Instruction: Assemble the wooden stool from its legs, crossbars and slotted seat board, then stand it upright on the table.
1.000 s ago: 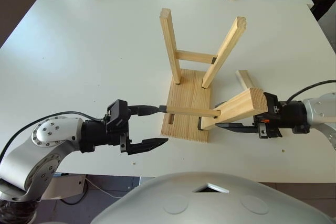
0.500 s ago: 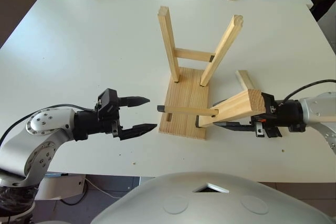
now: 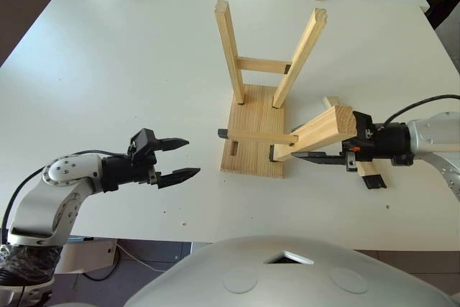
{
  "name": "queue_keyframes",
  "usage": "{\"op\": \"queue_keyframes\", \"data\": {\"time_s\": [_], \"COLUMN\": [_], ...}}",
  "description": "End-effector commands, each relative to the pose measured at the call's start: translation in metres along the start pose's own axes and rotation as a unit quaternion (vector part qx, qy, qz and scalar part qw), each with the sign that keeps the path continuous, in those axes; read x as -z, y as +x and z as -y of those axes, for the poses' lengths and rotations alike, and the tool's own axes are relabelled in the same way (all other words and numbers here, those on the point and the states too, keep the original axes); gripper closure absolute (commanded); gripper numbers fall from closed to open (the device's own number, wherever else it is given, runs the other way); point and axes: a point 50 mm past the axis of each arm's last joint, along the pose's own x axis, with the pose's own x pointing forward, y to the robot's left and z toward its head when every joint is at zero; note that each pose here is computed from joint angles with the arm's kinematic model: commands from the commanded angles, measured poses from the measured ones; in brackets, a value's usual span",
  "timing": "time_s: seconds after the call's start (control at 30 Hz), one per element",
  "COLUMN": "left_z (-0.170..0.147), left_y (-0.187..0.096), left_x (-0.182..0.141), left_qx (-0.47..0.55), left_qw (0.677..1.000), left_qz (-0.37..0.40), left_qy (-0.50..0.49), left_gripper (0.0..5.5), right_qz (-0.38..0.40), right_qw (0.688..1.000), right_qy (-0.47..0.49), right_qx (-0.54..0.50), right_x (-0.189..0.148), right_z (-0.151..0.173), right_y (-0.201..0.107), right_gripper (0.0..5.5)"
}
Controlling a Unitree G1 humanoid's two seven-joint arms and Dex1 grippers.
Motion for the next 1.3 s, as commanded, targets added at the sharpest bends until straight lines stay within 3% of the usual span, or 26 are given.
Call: {"op": "queue_keyframes", "data": {"time_s": [0.03, 0.3, 0.7, 1.0, 1.3], "left_z": [-0.001, -0.002, -0.007, -0.008, -0.008], "left_y": [0.004, 0.006, 0.007, 0.007, 0.011], "left_x": [-0.004, -0.004, -0.008, -0.011, -0.014], "left_qx": [-0.001, 0.001, 0.002, 0.008, 0.025], "left_qw": [1.0, 1.0, 1.0, 1.0, 0.999], "left_qz": [0.001, 0.001, 0.003, 0.002, 0.0], "left_qy": [0.013, 0.014, 0.022, 0.026, 0.029], "left_gripper": [1.26, 1.26, 1.26, 1.26, 1.26], "right_qz": [-0.085, -0.029, -0.022, -0.023, -0.01], "right_qw": [0.995, 0.998, 0.998, 0.999, 0.998], "right_qy": [0.044, 0.045, 0.047, 0.037, 0.04], "right_qx": [0.021, 0.039, 0.04, 0.0, -0.052], "right_x": [0.025, 0.003, 0.005, 0.007, 0.009], "right_z": [0.004, 0.018, 0.017, 0.027, 0.033], "right_y": [-0.004, -0.005, 0.001, -0.006, 0.008], "right_gripper": [3.48, 3.48, 3.48, 3.48, 3.48]}}
